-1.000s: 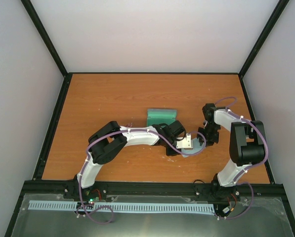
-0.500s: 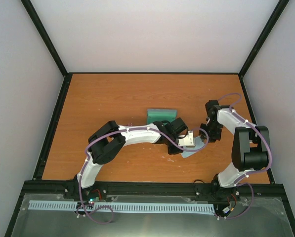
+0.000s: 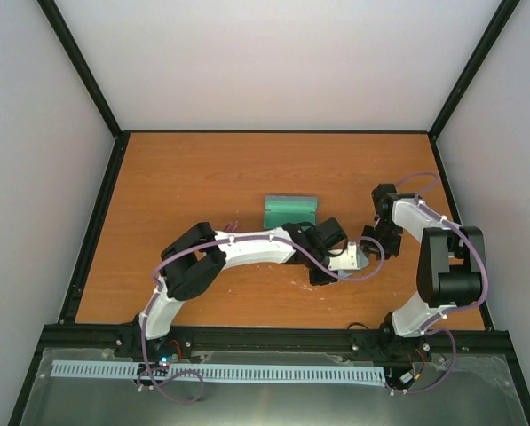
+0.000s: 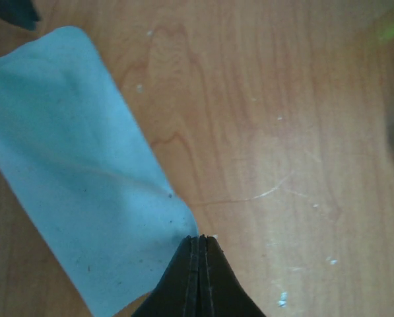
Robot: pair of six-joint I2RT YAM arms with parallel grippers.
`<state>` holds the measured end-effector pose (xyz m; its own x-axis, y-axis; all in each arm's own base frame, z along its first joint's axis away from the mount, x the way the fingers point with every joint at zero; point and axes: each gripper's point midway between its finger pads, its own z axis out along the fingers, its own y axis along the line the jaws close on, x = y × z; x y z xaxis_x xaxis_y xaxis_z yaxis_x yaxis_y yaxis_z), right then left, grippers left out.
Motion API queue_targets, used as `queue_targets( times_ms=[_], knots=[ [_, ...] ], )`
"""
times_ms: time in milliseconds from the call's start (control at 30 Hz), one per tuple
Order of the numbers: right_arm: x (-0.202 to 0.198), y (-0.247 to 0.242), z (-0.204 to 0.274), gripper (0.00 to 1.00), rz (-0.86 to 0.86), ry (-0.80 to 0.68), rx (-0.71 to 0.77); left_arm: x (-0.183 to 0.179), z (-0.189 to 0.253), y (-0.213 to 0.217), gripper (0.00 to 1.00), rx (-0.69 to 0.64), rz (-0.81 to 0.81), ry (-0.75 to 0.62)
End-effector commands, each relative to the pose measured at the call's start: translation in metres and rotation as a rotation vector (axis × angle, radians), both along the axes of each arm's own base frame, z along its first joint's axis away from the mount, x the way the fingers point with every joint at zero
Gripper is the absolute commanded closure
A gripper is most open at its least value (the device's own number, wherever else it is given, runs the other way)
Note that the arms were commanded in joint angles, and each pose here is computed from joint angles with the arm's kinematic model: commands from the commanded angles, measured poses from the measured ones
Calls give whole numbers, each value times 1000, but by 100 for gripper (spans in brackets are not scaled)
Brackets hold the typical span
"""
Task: Organize the sunglasses
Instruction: Adjust the glasses cleaning cloth at the center of the board.
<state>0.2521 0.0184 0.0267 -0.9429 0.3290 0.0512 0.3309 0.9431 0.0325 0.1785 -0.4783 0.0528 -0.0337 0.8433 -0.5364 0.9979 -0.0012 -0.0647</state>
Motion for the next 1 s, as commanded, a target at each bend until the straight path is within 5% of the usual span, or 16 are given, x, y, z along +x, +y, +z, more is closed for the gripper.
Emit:
queue_targets(
  times_ms=[0, 700, 867, 967],
  knots=[
    [4, -7, 0, 75, -19, -22, -21, -20, 4, -9, 99, -9, -27, 25],
    [4, -12, -3, 75, -18, -18, -24, -11, -29, 8, 99, 67, -21, -53],
    [4, -12, -1, 75, -16, -22, -24, -5, -27, 9, 77, 63, -4, -62],
    [8, -12, 4, 75, -12, -39, -25, -3, -24, 11, 54, 61, 8, -64]
  ],
)
